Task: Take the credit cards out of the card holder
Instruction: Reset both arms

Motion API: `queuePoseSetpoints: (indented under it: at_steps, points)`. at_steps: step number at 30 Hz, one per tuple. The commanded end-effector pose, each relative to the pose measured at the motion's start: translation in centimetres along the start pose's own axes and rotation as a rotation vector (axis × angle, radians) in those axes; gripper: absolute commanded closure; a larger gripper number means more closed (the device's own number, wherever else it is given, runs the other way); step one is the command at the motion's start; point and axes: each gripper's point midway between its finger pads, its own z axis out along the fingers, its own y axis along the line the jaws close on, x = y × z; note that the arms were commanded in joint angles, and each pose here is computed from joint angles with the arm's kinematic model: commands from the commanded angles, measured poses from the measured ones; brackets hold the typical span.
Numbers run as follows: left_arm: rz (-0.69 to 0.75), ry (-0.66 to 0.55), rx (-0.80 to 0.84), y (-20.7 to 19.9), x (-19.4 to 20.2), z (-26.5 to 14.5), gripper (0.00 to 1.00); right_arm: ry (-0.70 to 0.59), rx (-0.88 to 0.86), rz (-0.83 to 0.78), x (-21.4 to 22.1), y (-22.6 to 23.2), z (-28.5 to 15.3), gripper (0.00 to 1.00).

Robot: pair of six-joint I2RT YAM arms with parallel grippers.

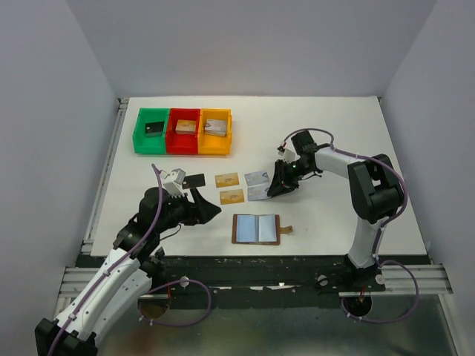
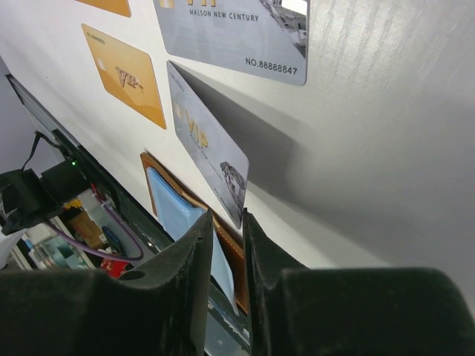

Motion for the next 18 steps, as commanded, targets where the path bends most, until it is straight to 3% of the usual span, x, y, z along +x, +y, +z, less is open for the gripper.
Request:
queuePoseSetpoints:
  at_steps: [1, 10, 14, 18]
  points:
    - [0.000, 0.006, 0.008, 0.2, 0.2, 0.2, 0.19, -0.022, 0.037, 0.017, -0.7, -0.6, -0.7, 0.67]
    - [0.002, -0.001, -0.016, 0.5, 0.2, -0.1, 0.15, -0.165, 0.119, 0.072, -2.3, -1.8, -4.1, 0.60]
    - [-0.010, -0.022, -0.116, 2.1, -0.2, -0.4, 0.12, -0.345, 0.148, 0.011, -2.7, 0.7, -8.3, 0.60]
    - [-0.041, -0.047, -0.286, 4.4, -1.0, -1.1, 0.08, -0.561, 0.228, -0.167, -0.4, 4.3, -13.5, 0.60]
